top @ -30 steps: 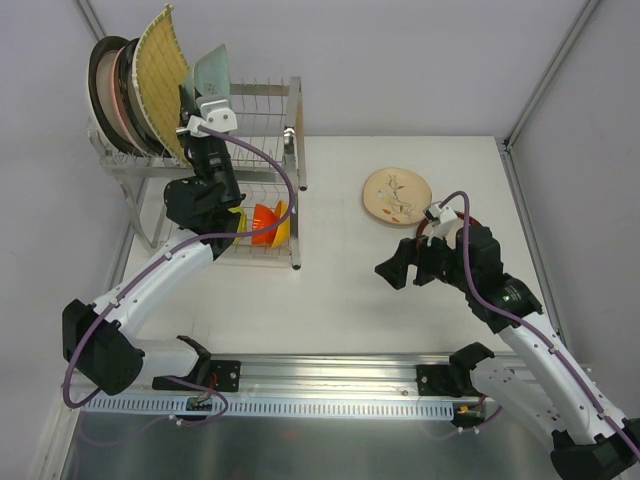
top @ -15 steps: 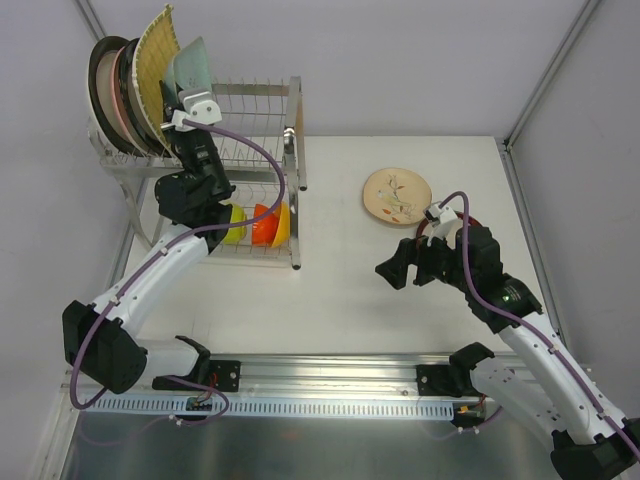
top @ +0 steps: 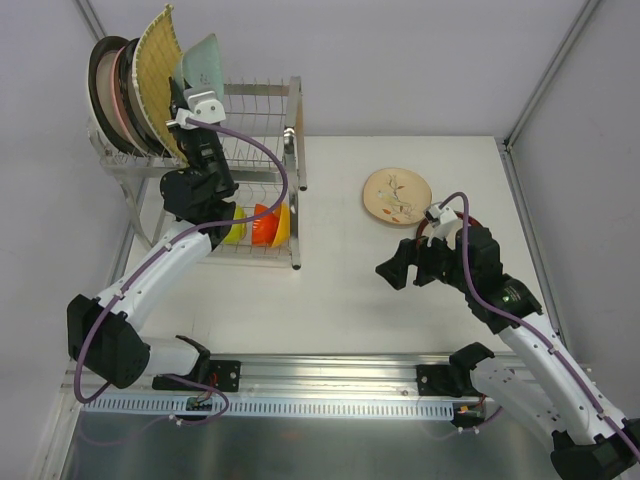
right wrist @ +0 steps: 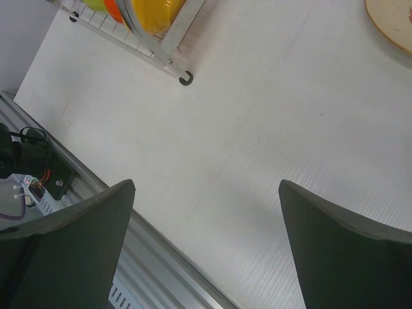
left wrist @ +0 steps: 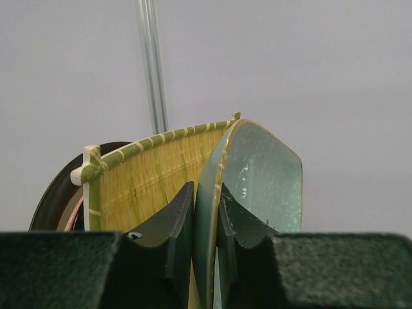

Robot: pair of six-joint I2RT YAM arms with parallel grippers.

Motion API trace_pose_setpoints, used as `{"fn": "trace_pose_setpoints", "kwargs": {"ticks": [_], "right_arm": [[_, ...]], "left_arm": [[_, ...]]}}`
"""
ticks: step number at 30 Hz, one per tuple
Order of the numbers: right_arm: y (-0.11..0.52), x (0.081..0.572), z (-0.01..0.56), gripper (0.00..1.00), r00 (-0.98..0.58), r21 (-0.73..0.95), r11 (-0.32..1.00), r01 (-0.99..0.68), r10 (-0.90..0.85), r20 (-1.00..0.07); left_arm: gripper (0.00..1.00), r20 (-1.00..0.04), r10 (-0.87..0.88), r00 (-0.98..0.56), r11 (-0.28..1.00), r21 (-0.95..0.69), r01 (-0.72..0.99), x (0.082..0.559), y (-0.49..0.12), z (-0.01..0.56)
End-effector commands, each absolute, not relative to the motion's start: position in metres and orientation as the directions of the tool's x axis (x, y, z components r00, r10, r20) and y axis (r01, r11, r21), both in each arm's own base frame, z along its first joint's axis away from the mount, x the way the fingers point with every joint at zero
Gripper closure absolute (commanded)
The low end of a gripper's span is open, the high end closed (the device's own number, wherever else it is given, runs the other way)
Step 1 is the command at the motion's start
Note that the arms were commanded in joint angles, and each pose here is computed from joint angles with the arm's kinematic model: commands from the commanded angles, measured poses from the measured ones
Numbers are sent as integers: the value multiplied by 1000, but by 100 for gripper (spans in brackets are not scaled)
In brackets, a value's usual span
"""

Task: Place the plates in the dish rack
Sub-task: Insert the plate into the dish rack

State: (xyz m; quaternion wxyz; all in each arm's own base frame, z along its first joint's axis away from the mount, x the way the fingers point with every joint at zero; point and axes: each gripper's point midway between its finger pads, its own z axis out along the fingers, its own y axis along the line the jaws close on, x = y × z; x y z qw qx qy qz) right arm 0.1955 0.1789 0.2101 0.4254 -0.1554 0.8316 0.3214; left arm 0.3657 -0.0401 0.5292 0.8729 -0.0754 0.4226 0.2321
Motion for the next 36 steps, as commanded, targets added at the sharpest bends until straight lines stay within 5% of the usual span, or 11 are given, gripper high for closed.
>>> {"fn": "trace_pose_setpoints", "kwargs": {"ticks": [1,36], "right_arm": [[180,197,216,0,-557,385,739,-553,16,-830],[180,196,215,0,-556,390,734,-556,20,-831]], "left_arm": [[100,-608,254,752,907,-120,-403,315,-28,599],[100,-768,272,580,913,15,-408,351,-36,530]]}}
